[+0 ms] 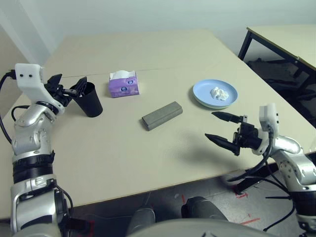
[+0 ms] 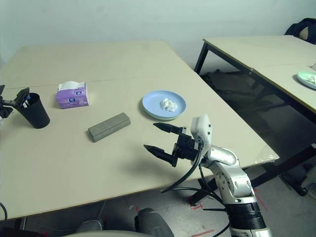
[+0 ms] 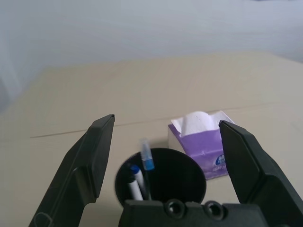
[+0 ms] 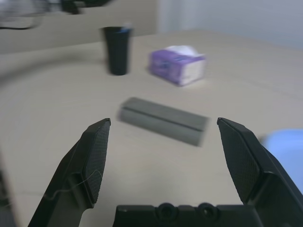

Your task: Organize and tidy the items on the table.

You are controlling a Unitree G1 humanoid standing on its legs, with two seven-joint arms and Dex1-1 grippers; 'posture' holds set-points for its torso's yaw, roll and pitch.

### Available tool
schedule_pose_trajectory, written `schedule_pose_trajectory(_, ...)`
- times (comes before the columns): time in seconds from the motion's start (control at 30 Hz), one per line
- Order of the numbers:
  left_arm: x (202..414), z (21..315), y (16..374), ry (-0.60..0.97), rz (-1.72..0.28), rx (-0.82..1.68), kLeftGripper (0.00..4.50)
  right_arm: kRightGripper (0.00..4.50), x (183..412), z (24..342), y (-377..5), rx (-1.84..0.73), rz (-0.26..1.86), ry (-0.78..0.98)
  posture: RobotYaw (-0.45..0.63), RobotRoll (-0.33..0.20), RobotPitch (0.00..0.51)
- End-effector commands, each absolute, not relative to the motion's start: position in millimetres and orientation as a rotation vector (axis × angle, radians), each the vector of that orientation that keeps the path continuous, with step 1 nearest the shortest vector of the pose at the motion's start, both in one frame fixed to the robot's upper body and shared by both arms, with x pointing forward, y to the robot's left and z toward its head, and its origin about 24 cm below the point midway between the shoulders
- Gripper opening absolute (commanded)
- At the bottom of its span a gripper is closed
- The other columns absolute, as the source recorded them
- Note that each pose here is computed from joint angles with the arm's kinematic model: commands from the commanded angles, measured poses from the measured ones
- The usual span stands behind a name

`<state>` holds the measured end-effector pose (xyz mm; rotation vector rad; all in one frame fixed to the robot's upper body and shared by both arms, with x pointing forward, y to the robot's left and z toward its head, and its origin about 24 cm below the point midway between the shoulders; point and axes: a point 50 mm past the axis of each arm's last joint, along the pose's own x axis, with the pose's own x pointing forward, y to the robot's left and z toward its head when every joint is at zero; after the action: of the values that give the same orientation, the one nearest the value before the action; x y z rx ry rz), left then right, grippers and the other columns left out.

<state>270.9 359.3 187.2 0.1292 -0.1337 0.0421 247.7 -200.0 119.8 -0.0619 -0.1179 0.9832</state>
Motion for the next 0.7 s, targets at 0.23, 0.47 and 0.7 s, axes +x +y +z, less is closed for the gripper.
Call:
schedule_pose_trajectory(0.23, 235.9, 181.7, 368.0, -0.131, 0.107, 0.09, 4.47, 4.5, 264.4, 128.1, -233.6, -0.087, 0.6, -0.172, -0.12, 0.0, 0.004)
schedule_pose_trajectory(0.47, 213.5, 162.1, 369.4, -0.083, 0.137, 0.06, 4.47, 4.5, 263.0, 128.7, -256.7, -0.105, 0.411, -0.202, -0.11, 0.0, 0.008)
schedule_pose_trajectory(0.7, 196.0, 129.5, 371.1, 0.002, 0.155, 0.034, 4.47, 4.5, 254.7, 120.8, -270.1, -0.113, 0.29, -0.199, -0.11, 0.0, 0.007)
